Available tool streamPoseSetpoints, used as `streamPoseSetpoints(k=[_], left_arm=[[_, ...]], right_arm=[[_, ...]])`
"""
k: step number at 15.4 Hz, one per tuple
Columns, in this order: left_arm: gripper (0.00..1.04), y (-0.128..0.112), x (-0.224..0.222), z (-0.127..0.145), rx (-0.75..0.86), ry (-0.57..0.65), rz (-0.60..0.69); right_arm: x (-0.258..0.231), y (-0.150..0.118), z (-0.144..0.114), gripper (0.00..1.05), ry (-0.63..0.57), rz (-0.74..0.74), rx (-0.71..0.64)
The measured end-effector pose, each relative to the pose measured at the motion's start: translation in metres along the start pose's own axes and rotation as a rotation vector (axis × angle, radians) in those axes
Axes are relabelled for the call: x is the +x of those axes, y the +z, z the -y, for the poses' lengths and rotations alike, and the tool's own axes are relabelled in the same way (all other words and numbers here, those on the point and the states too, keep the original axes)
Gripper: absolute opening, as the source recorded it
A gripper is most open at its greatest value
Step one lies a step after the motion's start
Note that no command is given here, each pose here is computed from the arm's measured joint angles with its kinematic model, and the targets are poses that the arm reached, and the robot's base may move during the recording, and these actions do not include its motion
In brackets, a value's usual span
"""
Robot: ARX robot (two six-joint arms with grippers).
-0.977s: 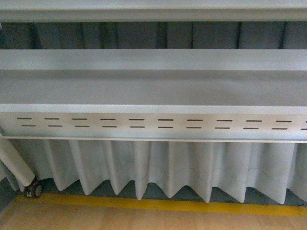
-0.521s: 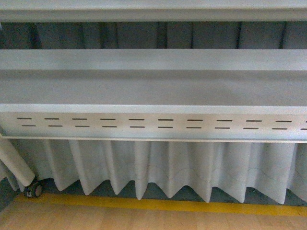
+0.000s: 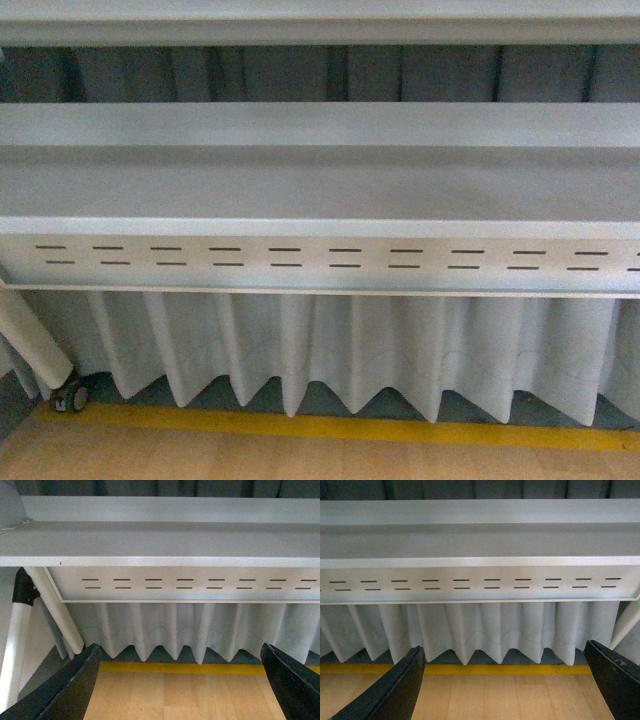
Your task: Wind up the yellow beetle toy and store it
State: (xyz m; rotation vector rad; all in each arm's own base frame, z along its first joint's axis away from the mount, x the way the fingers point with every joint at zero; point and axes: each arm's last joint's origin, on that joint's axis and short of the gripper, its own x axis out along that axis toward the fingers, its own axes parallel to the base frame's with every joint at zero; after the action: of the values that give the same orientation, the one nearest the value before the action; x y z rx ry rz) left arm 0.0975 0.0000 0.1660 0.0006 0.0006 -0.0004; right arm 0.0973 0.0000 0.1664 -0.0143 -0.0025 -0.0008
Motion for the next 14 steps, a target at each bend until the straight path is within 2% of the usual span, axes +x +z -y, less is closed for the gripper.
streamPoseSetpoints(k=[14], left_arm=[[0.98, 0.0001, 0.0000, 0.0000, 0.000, -0.001, 0.001]], right_arm=[[0.0000, -0.0001, 0.0000, 0.98, 0.000, -0.001, 0.000]])
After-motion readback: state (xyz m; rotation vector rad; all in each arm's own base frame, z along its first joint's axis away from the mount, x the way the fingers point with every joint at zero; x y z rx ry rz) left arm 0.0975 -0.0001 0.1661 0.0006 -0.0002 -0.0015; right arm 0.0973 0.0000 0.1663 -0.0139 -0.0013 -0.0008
